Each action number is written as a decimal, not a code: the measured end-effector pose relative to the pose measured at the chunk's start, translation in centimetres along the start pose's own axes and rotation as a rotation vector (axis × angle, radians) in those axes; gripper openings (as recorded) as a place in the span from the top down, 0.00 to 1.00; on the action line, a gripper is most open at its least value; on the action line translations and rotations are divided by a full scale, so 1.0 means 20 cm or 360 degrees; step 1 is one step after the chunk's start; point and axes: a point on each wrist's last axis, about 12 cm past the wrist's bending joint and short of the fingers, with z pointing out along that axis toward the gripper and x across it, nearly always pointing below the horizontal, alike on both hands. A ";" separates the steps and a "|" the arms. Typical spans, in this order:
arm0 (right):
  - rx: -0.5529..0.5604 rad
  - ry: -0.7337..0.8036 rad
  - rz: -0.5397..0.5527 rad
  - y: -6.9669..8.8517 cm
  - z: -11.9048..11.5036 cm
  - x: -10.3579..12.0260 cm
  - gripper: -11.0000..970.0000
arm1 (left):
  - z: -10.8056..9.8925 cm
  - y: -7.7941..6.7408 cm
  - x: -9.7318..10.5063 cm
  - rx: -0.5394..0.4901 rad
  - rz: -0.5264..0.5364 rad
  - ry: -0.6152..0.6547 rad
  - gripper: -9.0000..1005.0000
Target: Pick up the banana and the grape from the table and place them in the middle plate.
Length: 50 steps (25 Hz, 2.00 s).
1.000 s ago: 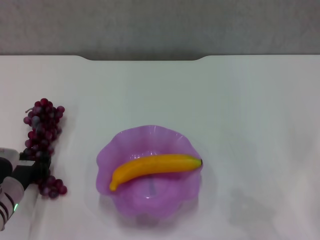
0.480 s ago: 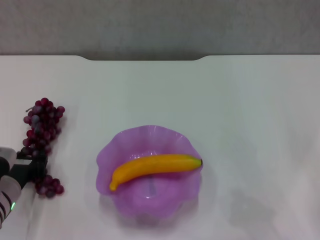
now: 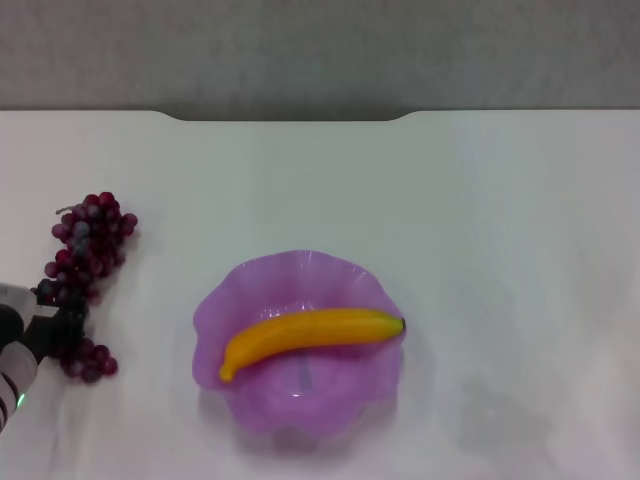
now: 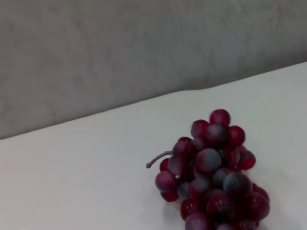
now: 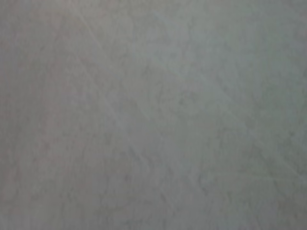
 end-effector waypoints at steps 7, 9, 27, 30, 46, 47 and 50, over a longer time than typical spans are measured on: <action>0.0001 0.0001 0.0000 0.00 0.00 0.00 0.99 | 0.00 0.03 -0.02 -0.0070 -0.0006 -0.0046 0.65; 0.0001 0.0001 0.0000 0.00 0.00 0.00 0.99 | 0.00 0.04 -0.02 -0.0077 0.0002 -0.0062 0.65; 0.0000 0.0040 -0.0001 0.00 0.00 0.01 0.99 | -0.08 0.04 -0.11 -0.0153 -0.0117 -0.0480 0.67; -0.0002 0.0070 0.0002 0.00 0.00 0.03 0.99 | -0.11 0.02 -0.13 -0.0121 -0.0093 -0.0586 0.67; -0.0075 0.0158 0.0012 0.03 0.05 0.06 0.99 | -0.38 -0.36 -0.43 0.0544 0.0124 -0.1299 0.69; -0.0081 0.0167 0.0012 0.04 0.06 0.07 0.99 | -0.40 -0.38 -0.43 0.0584 0.0143 -0.1322 0.69; -0.0084 0.0179 0.0012 0.04 0.06 0.07 0.99 | -0.47 -0.45 -0.42 0.0704 0.0218 -0.1378 0.69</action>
